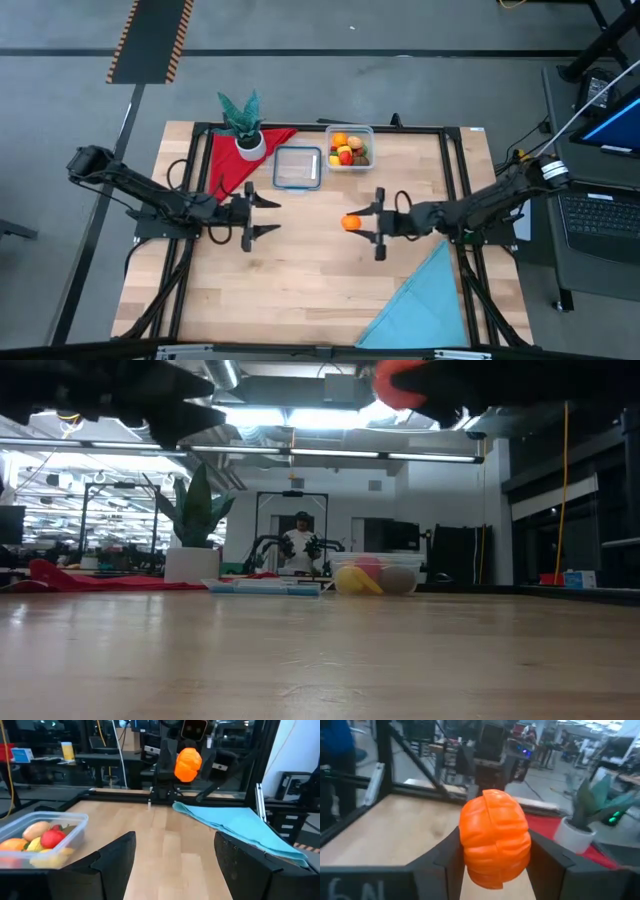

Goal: Pick and placing Produce into tupperware
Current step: Put the pumpkin into the transparent bin

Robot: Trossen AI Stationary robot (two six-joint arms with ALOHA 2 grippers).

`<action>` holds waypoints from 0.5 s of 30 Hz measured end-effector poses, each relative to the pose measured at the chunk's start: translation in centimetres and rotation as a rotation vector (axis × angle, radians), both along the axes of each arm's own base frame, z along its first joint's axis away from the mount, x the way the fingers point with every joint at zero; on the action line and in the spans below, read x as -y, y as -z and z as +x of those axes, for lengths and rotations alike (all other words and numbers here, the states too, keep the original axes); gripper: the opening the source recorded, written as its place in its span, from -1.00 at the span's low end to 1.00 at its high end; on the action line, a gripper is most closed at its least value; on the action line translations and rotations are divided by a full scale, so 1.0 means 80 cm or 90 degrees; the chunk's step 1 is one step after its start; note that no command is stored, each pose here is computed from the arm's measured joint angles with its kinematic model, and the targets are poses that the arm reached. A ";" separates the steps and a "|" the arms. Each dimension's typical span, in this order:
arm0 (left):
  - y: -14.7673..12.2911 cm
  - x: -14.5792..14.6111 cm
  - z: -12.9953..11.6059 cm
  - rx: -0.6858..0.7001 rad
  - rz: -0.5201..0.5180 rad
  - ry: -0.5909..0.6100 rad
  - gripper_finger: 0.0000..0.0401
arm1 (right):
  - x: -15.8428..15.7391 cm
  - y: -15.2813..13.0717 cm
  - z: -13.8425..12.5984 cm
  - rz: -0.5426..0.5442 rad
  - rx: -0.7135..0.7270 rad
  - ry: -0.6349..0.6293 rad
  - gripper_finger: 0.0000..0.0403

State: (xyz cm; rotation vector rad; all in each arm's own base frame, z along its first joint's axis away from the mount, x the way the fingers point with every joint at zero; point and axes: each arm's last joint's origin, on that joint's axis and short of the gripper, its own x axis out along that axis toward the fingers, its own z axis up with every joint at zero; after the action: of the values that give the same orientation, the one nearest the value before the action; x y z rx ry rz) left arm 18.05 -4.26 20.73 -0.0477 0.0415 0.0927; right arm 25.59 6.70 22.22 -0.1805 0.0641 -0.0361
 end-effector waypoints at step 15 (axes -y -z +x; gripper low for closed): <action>0.006 -0.007 -0.004 -0.007 0.032 -0.104 0.31 | 0.016 0.026 -0.028 0.035 0.038 0.132 -0.15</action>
State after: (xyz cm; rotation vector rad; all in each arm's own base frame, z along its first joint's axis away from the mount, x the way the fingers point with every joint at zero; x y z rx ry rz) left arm 17.74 -3.67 20.28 -0.0002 0.0467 0.2579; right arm 23.39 5.46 20.11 -0.1178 0.0234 -0.2469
